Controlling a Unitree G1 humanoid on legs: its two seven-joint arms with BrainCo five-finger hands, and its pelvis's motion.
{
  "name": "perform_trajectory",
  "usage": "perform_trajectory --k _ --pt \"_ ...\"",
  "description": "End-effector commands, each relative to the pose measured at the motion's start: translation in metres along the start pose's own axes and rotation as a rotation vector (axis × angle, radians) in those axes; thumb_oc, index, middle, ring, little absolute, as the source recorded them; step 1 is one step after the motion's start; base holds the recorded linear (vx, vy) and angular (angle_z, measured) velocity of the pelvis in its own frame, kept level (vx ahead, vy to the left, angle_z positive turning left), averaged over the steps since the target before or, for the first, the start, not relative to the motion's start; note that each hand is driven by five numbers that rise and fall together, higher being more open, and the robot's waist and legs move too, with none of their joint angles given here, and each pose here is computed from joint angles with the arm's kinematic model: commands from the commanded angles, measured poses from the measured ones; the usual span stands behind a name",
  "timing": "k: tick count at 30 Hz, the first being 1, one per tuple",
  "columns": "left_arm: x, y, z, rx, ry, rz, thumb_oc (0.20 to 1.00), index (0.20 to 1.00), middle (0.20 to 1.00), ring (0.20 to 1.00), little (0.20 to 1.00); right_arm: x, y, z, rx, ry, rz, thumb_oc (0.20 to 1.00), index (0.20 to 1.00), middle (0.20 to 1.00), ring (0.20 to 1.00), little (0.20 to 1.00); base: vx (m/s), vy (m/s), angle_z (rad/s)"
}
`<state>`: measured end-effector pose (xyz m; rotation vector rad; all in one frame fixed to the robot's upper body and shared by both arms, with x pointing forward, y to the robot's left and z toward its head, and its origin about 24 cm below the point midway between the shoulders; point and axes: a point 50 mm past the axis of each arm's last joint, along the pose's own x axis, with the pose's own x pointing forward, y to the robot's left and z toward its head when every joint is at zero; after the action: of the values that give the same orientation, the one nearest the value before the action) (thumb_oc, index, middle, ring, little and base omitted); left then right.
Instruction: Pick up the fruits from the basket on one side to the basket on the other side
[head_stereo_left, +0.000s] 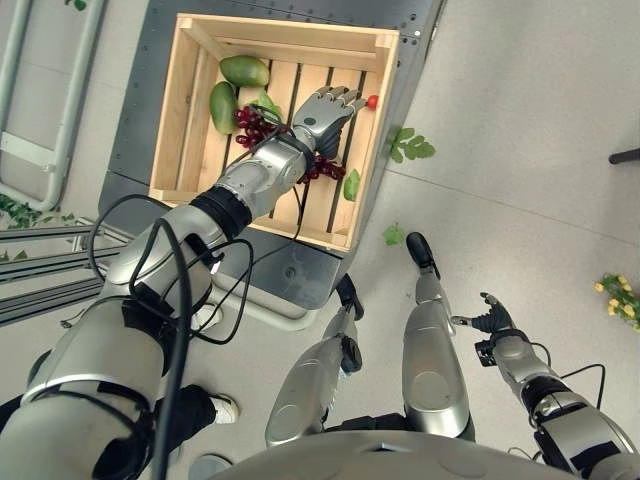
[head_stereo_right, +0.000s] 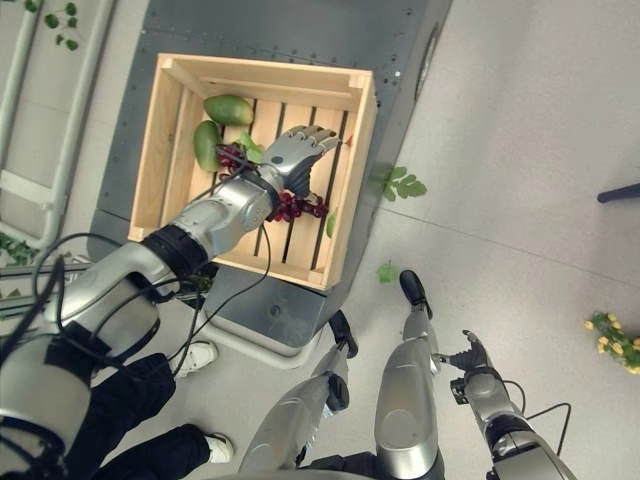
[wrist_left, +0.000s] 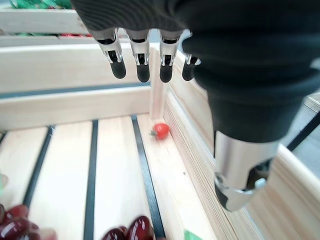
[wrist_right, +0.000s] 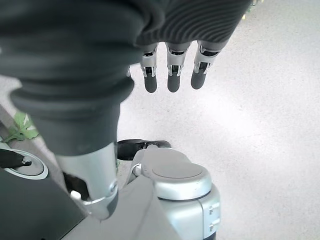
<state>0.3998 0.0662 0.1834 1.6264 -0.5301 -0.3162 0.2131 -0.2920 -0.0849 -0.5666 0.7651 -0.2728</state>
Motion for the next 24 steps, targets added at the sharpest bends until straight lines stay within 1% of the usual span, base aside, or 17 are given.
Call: perform_trajectory --k 1,3,4,8,11,12,14,18,21,22,24 --pt "0.0 0.008 -0.025 0.022 0.095 -0.008 1.0 1.0 1.0 1.0 1.0 -0.001 -0.018 -0.012 0.004 0.021 -0.056 1.0 1.0 1.0 1.0 1.0 0.01 0.012 -0.16" --pt "-0.004 -0.004 -0.027 0.014 0.108 -0.048 1.0 1.0 1.0 1.0 1.0 -0.001 -0.019 -0.011 0.005 0.019 -0.059 1.0 1.0 1.0 1.0 1.0 0.01 0.011 -0.15" --pt "-0.008 -0.011 -0.03 -0.019 0.126 -0.069 1.0 1.0 1.0 1.0 1.0 -0.001 -0.02 -0.012 0.007 0.02 -0.06 1.0 1.0 1.0 1.0 1.0 0.01 0.006 -0.09" --pt "-0.02 -0.029 -0.044 -0.082 0.193 -0.105 1.0 1.0 1.0 1.0 1.0 -0.001 -0.018 -0.012 0.012 0.025 -0.056 1.0 1.0 1.0 1.0 1.0 0.0 0.001 -0.01" --pt "-0.039 -0.049 -0.064 -0.124 0.281 -0.15 1.0 1.0 1.0 1.0 1.0 -0.001 -0.017 -0.01 0.019 0.019 -0.052 1.0 1.0 1.0 1.0 1.0 0.0 -0.004 -0.01" --pt "-0.039 -0.049 -0.064 -0.124 0.282 -0.151 1.0 1.0 1.0 1.0 1.0 -0.001 -0.017 -0.01 0.019 0.019 -0.052 1.0 1.0 1.0 1.0 1.0 0.01 -0.02 -0.03" --pt "-0.053 -0.055 -0.081 -0.161 0.347 -0.148 1.0 1.0 1.0 1.0 1.0 -0.001 -0.017 -0.01 0.024 0.016 -0.054 1.0 1.0 1.0 1.0 1.0 0.0 -0.014 -0.05" --pt "-0.066 -0.058 -0.095 -0.172 0.391 -0.132 1.0 1.0 1.0 1.0 1.0 -0.001 -0.017 -0.009 0.029 0.009 -0.056 1.0 1.0 1.0 1.0 1.0 0.0 -0.003 -0.01" --pt "-0.074 -0.054 -0.104 -0.188 0.421 -0.094 1.0 1.0 1.0 1.0 1.0 -0.001 -0.016 -0.009 0.032 0.007 -0.056 1.0 1.0 1.0 1.0 1.0 0.0 -0.012 -0.03" --pt "-0.083 -0.051 -0.115 -0.202 0.462 -0.053 1.0 1.0 1.0 1.0 1.0 -0.002 -0.014 -0.009 0.038 0.004 -0.053 1.0 1.0 1.0 1.0 1.0 -0.01 -0.021 -0.07" --pt "-0.092 -0.048 -0.125 -0.199 0.498 -0.022 1.0 1.0 1.0 1.0 1.0 -0.002 -0.013 -0.008 0.046 -0.003 -0.053 1.0 1.0 1.0 1.0 1.0 -0.02 -0.031 -0.07"
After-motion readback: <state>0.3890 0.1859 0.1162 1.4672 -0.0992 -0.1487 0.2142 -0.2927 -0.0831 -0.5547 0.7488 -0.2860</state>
